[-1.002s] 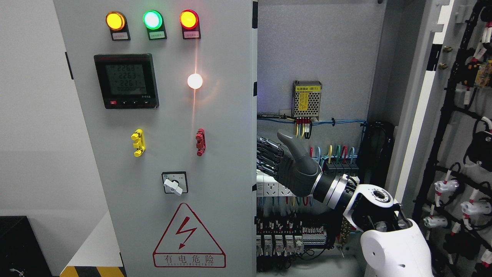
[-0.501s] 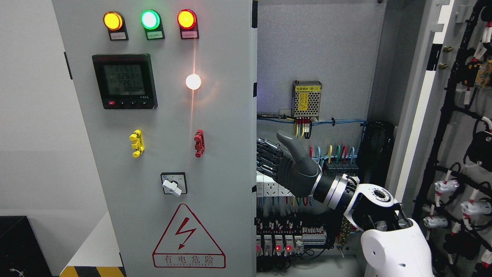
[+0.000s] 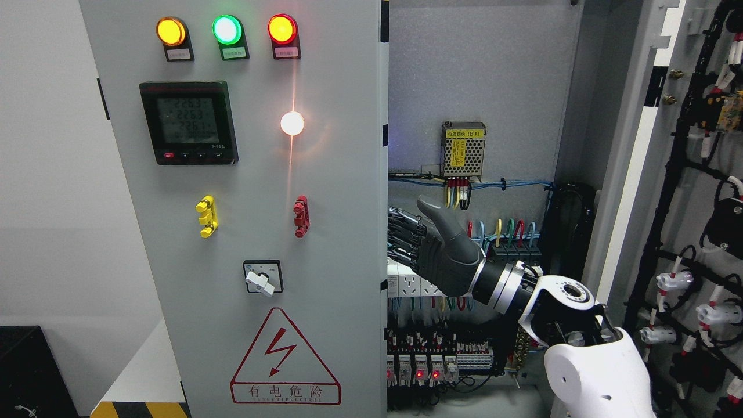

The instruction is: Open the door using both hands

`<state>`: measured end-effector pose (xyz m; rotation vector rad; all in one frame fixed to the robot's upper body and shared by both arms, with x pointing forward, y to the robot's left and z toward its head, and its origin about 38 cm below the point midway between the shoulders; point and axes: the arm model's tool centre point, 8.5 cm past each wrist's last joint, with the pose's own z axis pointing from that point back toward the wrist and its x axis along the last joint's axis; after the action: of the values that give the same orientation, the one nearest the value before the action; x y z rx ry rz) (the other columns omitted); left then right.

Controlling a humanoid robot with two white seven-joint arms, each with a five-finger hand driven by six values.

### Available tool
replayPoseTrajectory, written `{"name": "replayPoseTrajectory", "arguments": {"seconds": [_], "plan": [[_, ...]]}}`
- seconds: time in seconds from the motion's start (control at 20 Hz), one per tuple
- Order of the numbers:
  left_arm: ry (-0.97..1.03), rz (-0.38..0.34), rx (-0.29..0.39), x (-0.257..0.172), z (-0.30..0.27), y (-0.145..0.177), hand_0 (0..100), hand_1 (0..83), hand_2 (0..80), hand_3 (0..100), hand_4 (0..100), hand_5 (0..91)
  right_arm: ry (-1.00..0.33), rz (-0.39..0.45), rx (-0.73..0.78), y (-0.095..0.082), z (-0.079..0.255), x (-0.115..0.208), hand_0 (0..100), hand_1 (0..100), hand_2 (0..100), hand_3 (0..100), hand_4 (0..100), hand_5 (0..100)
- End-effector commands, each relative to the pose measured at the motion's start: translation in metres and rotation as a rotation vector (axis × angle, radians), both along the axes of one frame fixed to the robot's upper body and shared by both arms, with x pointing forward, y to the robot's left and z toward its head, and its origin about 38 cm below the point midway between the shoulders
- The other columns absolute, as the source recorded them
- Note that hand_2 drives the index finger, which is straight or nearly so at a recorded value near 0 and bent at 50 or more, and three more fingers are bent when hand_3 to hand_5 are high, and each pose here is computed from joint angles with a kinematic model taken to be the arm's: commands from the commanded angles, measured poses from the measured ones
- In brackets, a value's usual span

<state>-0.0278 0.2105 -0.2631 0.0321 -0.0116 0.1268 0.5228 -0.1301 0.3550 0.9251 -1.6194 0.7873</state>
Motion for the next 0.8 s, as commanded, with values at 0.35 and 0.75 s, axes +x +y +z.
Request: {"name": "replayPoseTrajectory", "arguments": {"seconds": [0.35,0.75], "plan": [[0.005,-0.032,-0.002,-0.0017,0.0002,0.0001,0,0.0,0.0,0,0,0.0,-0.006,0.001,0.001,0.0010,0.0052,0.0019,19,0,0,0,0,0],[0.005,-0.032,-0.003,-0.0017,0.0002,-0.0009,0,0.0,0.0,0,0,0.0,-0.005,0.003,0.000,0.0010,0.0052,0.0022,19,0,0,0,0,0]]}}
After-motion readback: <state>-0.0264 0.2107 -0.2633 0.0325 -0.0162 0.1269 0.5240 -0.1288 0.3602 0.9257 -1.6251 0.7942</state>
